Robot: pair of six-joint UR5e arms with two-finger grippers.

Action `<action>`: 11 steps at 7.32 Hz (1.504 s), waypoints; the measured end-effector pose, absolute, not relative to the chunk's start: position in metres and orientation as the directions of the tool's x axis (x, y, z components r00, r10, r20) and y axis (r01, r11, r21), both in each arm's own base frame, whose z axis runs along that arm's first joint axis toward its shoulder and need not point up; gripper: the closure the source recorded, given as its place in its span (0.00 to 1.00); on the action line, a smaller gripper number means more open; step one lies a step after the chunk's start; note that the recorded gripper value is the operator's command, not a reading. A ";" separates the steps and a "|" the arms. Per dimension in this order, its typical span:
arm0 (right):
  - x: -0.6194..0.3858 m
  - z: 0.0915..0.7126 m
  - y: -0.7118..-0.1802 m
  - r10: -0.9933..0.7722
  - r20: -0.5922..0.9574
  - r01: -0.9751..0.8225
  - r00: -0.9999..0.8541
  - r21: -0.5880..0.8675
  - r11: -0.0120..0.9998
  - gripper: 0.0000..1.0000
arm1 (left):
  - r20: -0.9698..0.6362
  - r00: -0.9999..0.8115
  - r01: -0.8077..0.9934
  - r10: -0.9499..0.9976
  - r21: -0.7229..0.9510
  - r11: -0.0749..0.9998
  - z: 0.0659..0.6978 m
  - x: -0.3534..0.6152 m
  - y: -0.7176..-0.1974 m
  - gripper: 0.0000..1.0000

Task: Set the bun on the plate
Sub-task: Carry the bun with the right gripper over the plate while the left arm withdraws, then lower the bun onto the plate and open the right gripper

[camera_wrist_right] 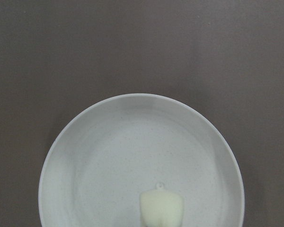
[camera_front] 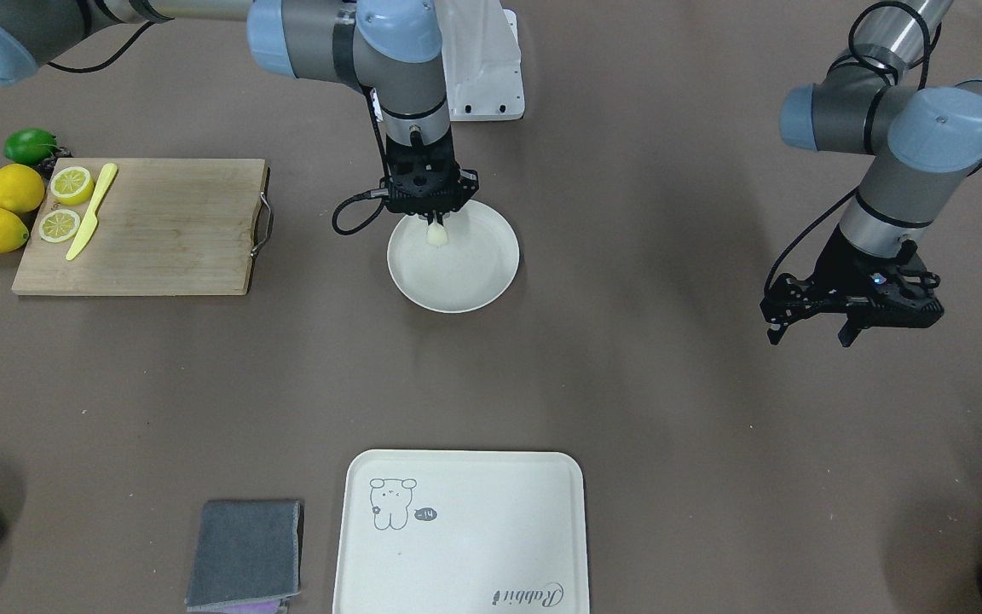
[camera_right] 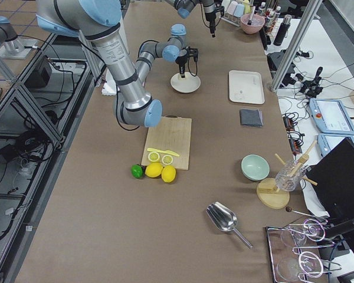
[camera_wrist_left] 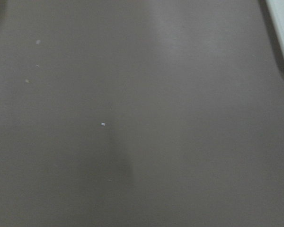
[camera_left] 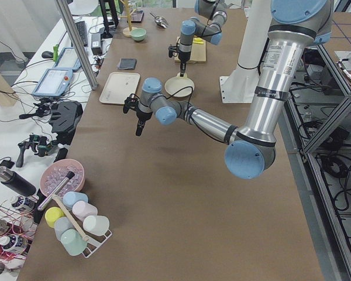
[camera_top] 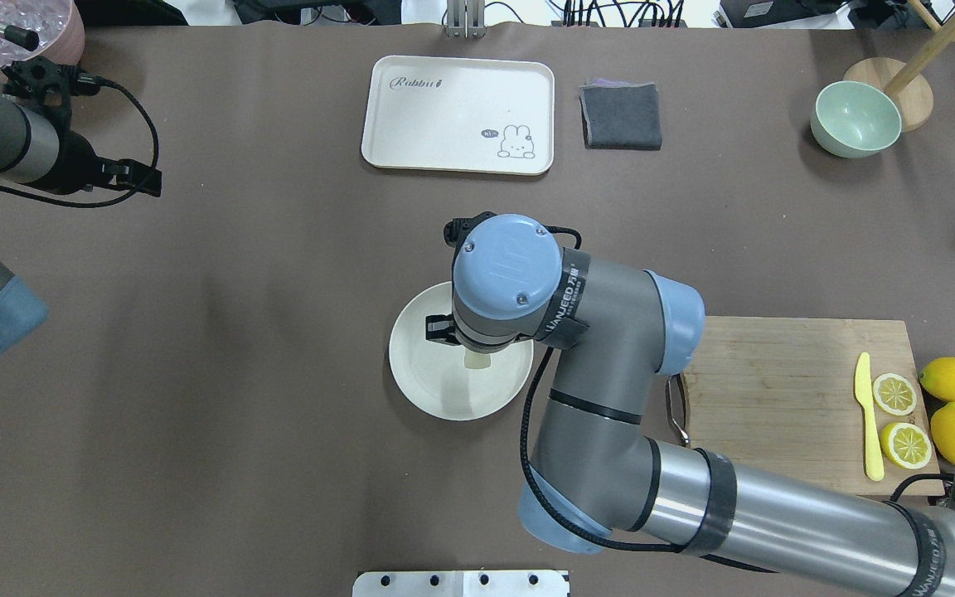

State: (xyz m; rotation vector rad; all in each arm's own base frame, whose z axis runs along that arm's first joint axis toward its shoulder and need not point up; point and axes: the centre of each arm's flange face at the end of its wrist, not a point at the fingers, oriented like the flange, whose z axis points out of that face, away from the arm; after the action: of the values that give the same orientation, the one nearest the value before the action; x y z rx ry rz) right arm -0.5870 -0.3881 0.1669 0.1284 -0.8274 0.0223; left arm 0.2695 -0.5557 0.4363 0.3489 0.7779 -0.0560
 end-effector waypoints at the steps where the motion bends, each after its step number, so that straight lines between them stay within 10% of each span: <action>1: -0.609 0.172 -0.393 -0.035 0.733 -0.071 0.679 0.113 0.991 0.93 | -0.693 0.717 0.179 0.073 0.284 0.942 0.440 0.266 -0.557 0.02; 2: -0.629 0.183 -0.394 -0.043 0.737 -0.069 0.675 0.121 0.990 0.92 | -0.690 0.721 0.181 0.065 0.278 0.943 0.445 0.263 -0.558 0.02; 3: -0.640 0.191 -0.392 -0.048 0.737 -0.068 0.674 0.127 0.990 0.60 | -0.687 0.725 0.185 0.059 0.275 0.943 0.449 0.260 -0.560 0.02; 4: -0.645 0.195 -0.392 -0.050 0.738 -0.068 0.673 0.129 0.989 0.01 | -0.684 0.727 0.186 0.054 0.273 0.944 0.452 0.258 -0.562 0.02; 11: -0.622 0.179 -0.397 -0.032 0.732 -0.084 0.681 0.121 0.989 0.00 | -0.680 0.733 0.188 0.039 0.258 0.948 0.465 0.261 -0.570 0.02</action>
State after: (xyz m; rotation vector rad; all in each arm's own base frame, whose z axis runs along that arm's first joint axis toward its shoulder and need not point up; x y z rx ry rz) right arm -0.6222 -0.3968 0.1790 0.1491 -0.8219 0.0294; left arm 0.2612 -0.5704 0.4646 0.3220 0.7474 -0.0837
